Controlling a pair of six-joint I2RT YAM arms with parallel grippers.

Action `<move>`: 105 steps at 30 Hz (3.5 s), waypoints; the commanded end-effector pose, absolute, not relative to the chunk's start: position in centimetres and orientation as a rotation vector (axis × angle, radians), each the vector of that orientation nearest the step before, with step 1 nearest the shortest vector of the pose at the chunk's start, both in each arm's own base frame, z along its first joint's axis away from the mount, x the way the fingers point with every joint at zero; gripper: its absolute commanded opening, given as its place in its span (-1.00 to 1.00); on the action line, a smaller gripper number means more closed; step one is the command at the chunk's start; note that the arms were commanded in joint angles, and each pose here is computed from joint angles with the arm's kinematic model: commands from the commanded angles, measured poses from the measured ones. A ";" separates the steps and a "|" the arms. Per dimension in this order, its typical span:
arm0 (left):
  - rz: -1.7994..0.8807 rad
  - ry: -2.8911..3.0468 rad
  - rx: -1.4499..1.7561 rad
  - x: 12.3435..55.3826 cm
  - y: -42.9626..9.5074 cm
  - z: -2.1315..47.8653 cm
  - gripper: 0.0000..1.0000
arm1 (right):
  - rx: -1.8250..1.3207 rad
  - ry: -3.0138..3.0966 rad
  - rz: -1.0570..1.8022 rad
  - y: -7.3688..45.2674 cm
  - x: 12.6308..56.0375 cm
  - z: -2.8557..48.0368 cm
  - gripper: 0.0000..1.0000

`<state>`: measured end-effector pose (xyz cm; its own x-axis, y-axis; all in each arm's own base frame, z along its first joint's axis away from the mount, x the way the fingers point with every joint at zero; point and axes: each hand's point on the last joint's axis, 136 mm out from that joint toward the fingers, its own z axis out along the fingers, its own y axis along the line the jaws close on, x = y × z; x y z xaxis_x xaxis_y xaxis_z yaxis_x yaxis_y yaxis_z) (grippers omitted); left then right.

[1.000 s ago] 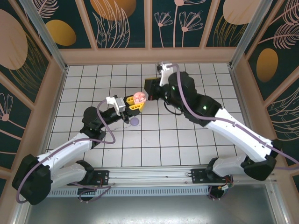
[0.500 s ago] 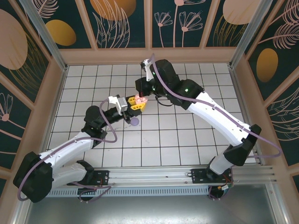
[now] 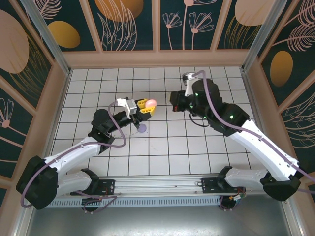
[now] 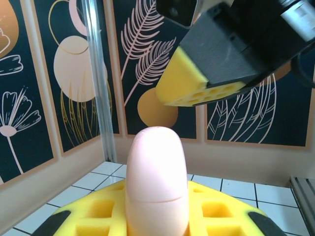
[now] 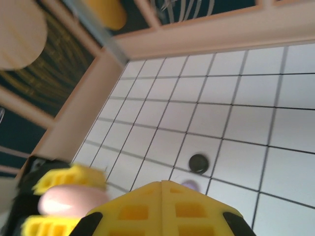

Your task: Insert the wireless bluetooth earbuds into the charging case

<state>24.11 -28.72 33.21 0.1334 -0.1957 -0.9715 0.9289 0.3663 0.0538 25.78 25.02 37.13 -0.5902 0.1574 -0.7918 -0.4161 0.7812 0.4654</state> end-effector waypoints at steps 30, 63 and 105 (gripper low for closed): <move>-1.077 1.170 0.771 26.1 -30.1 33.0 -1.00 | -0.257 2.051 0.784 32.7 28.9 32.5 -1.00; -1.345 1.844 0.340 35.6 -35.2 18.7 -1.00 | 0.157 2.011 0.675 20.0 32.5 29.8 -0.69; -0.957 2.480 -0.099 41.1 -32.3 7.6 0.97 | 0.269 2.031 0.617 14.8 32.3 28.9 0.98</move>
